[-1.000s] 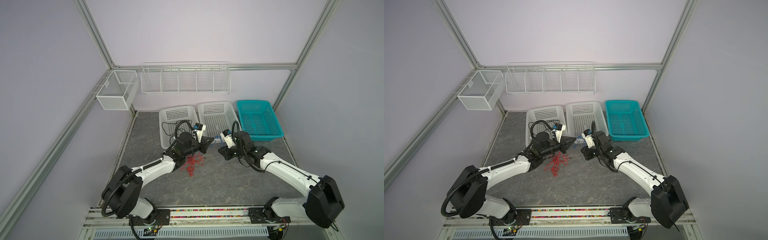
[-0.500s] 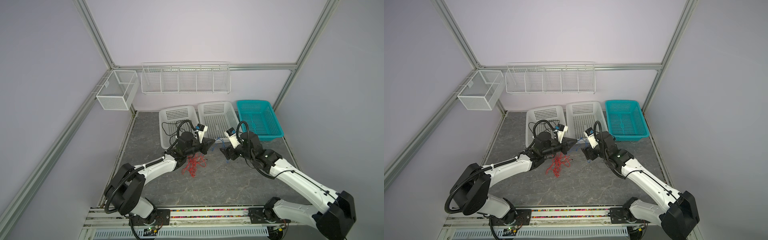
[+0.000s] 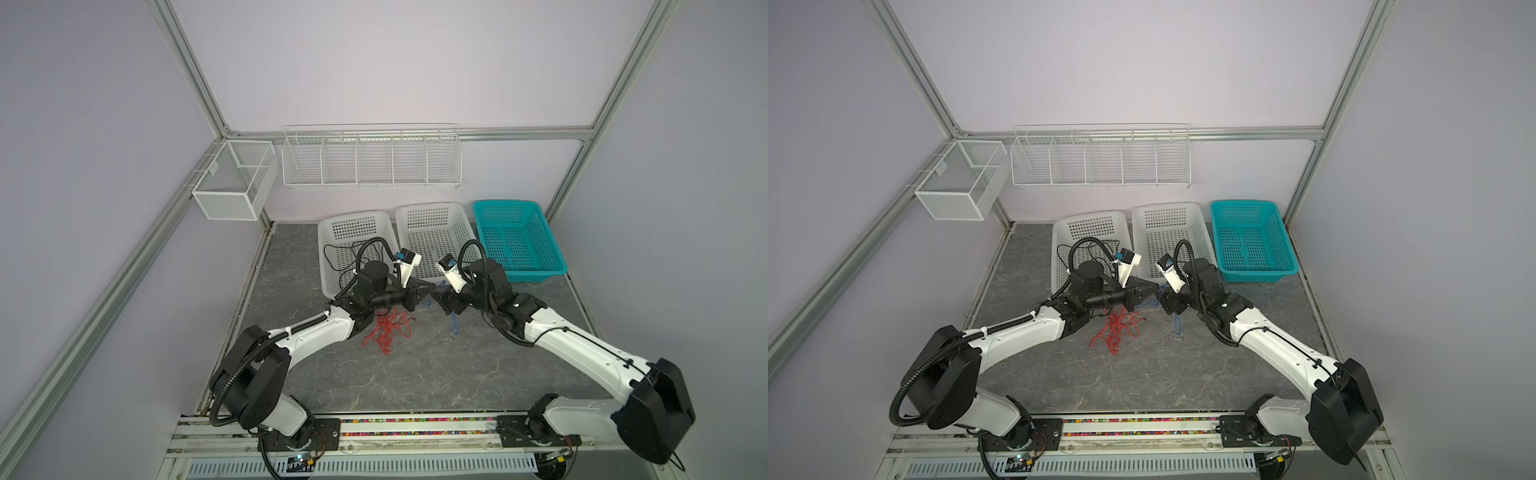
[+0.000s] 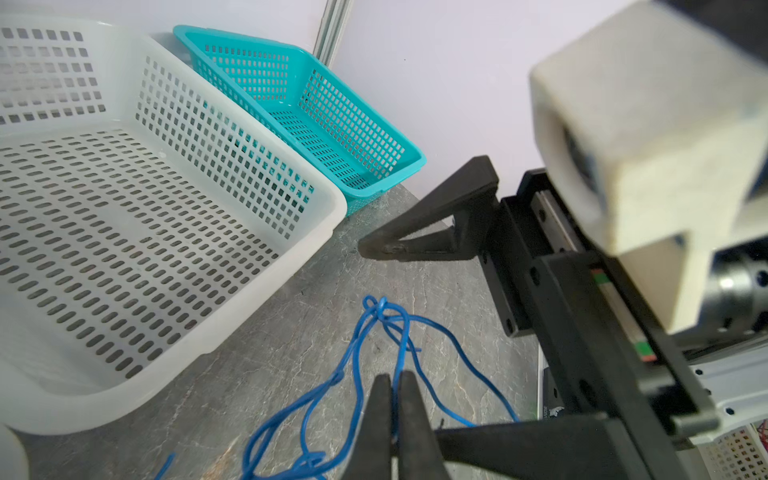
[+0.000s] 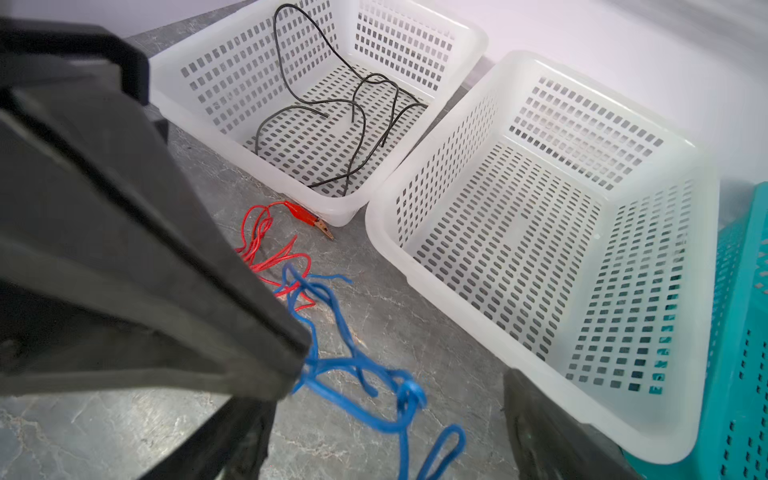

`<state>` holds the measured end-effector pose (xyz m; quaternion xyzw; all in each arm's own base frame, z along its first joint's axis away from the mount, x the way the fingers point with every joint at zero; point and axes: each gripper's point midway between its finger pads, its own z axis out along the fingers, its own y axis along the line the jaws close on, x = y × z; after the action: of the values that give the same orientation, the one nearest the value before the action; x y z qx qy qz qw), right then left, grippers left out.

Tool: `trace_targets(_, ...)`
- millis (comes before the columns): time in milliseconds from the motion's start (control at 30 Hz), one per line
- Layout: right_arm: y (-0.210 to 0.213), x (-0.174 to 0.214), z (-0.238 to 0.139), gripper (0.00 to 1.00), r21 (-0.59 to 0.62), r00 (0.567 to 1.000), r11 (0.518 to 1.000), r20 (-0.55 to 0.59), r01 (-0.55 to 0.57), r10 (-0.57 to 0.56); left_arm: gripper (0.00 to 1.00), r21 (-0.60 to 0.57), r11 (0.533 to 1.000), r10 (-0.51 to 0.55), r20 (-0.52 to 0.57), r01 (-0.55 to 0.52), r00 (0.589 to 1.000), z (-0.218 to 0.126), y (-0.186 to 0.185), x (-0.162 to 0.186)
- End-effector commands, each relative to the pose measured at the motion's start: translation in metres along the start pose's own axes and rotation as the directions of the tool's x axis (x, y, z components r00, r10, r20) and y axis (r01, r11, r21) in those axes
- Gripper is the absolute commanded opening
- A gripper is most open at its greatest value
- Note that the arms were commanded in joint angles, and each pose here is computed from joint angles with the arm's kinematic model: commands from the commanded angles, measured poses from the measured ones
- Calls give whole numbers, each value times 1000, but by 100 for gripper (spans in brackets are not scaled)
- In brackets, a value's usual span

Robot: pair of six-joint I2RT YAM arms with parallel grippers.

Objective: Untangle the cables

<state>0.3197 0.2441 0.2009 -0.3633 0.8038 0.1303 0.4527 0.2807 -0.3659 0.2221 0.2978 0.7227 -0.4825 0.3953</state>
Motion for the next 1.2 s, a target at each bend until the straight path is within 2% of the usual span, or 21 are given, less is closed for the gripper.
trace_targets(0,1,-21,5,85,-32,997,998,60,46,-44,0,69,997,24,5,-24,1000,3,-13,-8)
trace_targets(100,4,-18,11,76,-58,998,997,45,46,-43,0,93,995,32,23,-34,999,2,-18,-11)
trace_targets(167,6,-15,14,64,-70,999,997,34,42,-39,0,100,994,37,31,-40,999,0,-20,-12)
trace_targets(267,3,-14,14,31,-60,999,998,43,20,-18,0,100,994,42,32,-45,999,-1,-20,-11)
trace_targets(333,1,-15,11,18,-56,998,998,57,7,-4,0,90,995,40,35,-43,999,-1,-19,-11)
trace_targets(367,1,-16,10,14,-54,998,999,59,4,-1,0,82,996,38,36,-41,999,-1,-17,-10)
trace_targets(533,-4,-15,2,6,-42,998,999,57,-29,31,0,24,999,32,51,-33,998,-3,-7,-10)
trace_targets(567,-6,-14,1,6,-37,998,998,50,-45,47,3,16,999,32,53,-33,998,-4,-6,-10)
trace_targets(800,-22,1,-6,6,9,981,981,23,-193,193,31,-46,997,61,70,-58,996,-13,-1,-15)
trace_targets(933,-29,6,-13,6,27,970,969,23,-244,244,52,-87,993,86,77,-79,993,-23,2,-15)
trace_targets(1000,-30,5,-17,6,29,966,966,25,-258,257,55,-92,991,100,77,-93,992,-27,0,-13)
trace_targets(1167,-27,-3,-27,6,6,954,954,32,-299,299,56,-133,985,117,35,-112,992,-37,4,0)
